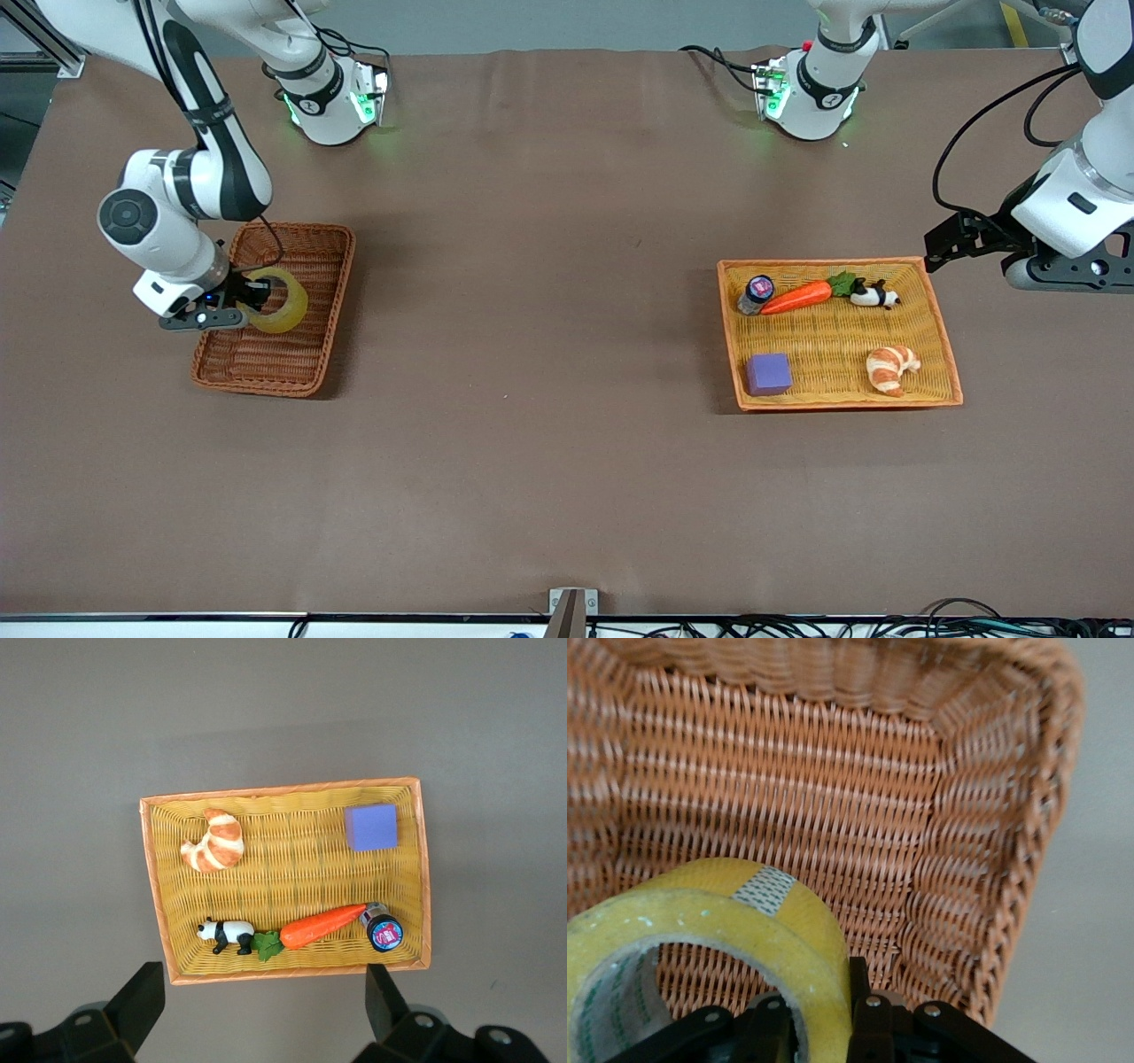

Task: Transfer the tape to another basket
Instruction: 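Carry the tape roll with the right gripper into the wicker basket, then open the right gripper to release the tape in the basket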

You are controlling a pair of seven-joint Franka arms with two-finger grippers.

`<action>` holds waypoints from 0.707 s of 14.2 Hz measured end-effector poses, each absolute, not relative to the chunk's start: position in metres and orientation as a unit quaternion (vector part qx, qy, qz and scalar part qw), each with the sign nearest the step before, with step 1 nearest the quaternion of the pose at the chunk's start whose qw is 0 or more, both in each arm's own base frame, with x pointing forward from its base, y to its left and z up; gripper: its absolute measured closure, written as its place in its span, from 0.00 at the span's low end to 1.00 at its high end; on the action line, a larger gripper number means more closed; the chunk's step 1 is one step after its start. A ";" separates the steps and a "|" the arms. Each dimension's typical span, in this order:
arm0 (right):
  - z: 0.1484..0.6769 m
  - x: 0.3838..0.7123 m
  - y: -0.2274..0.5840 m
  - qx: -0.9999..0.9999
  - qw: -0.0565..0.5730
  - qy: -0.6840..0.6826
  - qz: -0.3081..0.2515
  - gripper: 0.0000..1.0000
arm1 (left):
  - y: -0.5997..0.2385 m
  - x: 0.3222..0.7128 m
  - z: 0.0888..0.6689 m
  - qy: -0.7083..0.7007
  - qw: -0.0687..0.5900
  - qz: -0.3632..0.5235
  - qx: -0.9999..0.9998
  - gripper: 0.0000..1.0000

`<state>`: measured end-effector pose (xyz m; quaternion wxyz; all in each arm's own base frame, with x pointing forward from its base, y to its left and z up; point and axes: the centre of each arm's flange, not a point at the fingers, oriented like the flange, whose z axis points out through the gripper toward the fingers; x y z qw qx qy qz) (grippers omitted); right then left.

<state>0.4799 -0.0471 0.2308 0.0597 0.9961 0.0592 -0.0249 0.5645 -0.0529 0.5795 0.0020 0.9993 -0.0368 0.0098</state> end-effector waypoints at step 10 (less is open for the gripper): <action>0.273 0.520 -0.050 0.996 0.068 0.055 0.015 0.13 | -0.053 0.566 0.579 -0.037 0.002 0.009 0.999 0.00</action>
